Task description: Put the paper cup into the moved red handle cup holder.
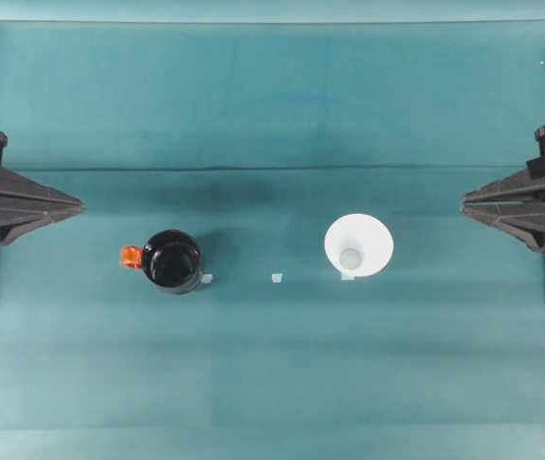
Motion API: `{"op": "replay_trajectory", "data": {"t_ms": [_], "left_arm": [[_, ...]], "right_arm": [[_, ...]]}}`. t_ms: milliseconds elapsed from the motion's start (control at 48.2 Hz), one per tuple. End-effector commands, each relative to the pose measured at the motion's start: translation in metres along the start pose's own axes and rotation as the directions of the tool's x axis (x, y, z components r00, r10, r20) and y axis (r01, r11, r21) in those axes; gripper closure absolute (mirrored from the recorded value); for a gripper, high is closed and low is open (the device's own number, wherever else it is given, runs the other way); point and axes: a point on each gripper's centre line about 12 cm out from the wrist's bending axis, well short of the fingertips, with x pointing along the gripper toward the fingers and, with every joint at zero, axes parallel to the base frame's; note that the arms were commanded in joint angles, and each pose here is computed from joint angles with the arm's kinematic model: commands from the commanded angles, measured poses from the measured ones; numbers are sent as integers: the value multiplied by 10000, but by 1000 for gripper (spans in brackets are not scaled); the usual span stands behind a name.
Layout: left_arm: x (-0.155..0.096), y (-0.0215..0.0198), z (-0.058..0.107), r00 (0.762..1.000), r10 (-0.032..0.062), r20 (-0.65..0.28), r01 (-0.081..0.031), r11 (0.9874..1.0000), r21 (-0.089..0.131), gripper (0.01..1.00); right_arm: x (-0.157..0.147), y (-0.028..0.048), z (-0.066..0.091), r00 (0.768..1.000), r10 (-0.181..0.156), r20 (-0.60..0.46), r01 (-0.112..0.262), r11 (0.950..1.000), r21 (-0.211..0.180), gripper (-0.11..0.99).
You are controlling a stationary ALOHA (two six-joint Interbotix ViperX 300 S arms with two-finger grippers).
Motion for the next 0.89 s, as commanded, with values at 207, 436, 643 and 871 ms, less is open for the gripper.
{"op": "replay_trajectory", "data": {"t_ms": [207,436,643,871], "left_arm": [[30,-18,-57,9957,-99,-919,78,9997,-240,981],[40,-16,-134,9776,-82,-2101,27,9997,-263,981],[15,-11,-300,8925,-39,-4509,-65,9997,-214,981],[-40,-9,-388,8315,-23,-5555,-110,9997,-206,981]], "right_arm": [[10,15,-53,9979,26,-647,48,9935,1139,981],[3,15,-114,9926,37,-1211,118,9918,1271,987],[-2,17,-154,9873,53,-1591,156,9914,1296,987],[-5,17,-156,9868,55,-1621,163,9910,1326,987]]}}
